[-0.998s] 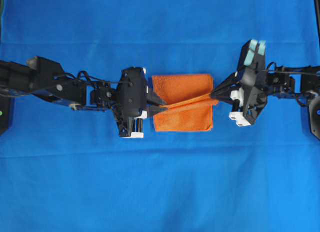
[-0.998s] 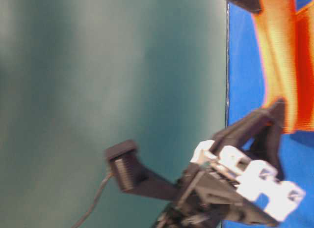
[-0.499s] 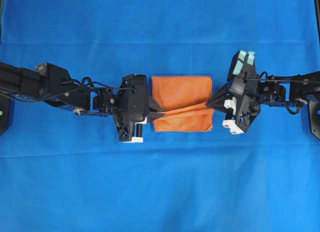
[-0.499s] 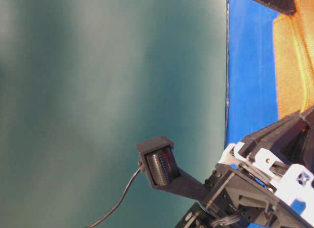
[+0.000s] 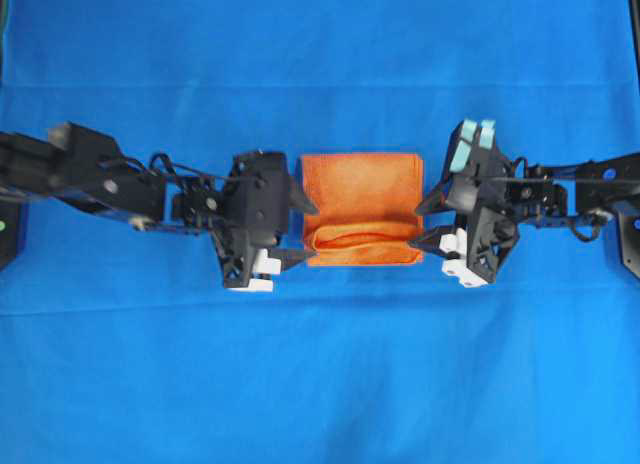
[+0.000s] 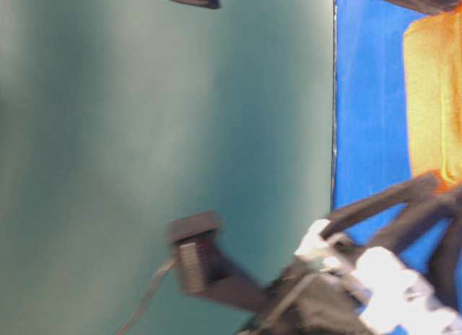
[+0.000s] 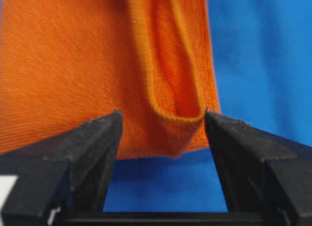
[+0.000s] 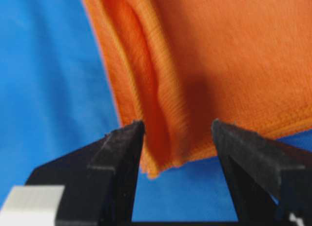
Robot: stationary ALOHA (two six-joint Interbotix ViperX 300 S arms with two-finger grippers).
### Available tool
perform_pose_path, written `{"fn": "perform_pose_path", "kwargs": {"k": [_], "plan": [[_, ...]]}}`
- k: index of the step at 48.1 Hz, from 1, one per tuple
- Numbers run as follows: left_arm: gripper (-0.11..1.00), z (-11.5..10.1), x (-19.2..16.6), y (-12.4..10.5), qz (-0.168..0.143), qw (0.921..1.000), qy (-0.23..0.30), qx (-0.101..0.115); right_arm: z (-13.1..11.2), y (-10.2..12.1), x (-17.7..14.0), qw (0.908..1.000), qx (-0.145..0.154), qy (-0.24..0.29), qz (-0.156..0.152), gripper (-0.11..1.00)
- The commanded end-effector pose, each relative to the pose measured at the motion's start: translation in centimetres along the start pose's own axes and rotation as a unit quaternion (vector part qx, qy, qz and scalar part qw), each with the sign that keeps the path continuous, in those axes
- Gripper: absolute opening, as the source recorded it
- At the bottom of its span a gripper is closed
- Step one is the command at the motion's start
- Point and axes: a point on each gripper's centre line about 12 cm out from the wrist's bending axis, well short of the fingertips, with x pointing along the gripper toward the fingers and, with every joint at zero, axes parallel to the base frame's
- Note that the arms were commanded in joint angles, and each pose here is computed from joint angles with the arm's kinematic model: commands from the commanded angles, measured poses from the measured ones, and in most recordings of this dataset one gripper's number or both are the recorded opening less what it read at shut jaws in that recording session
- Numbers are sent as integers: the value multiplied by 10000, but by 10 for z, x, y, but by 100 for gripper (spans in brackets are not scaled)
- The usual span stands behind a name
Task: Fold the orange towel.
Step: 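Open both grippers and withdraw them to the sides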
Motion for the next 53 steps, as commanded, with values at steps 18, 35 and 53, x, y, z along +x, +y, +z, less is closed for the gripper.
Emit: {"fn": "perform_pose_path", "kwargs": {"k": [18, 35, 53], "plan": [[60, 26, -119, -1, 11, 9965, -829, 100, 37, 10, -91, 9901, -566, -1220, 397, 62], [60, -4, -200, -2, 89, 9812, -1927, 79, 28, -11, -155, 9704, -903, -2231, 188, 61], [60, -55, -233, -4, 88, 9713, -2377, -52, -22, -37, -145, 9672, -788, -2414, 28, 61]]}}
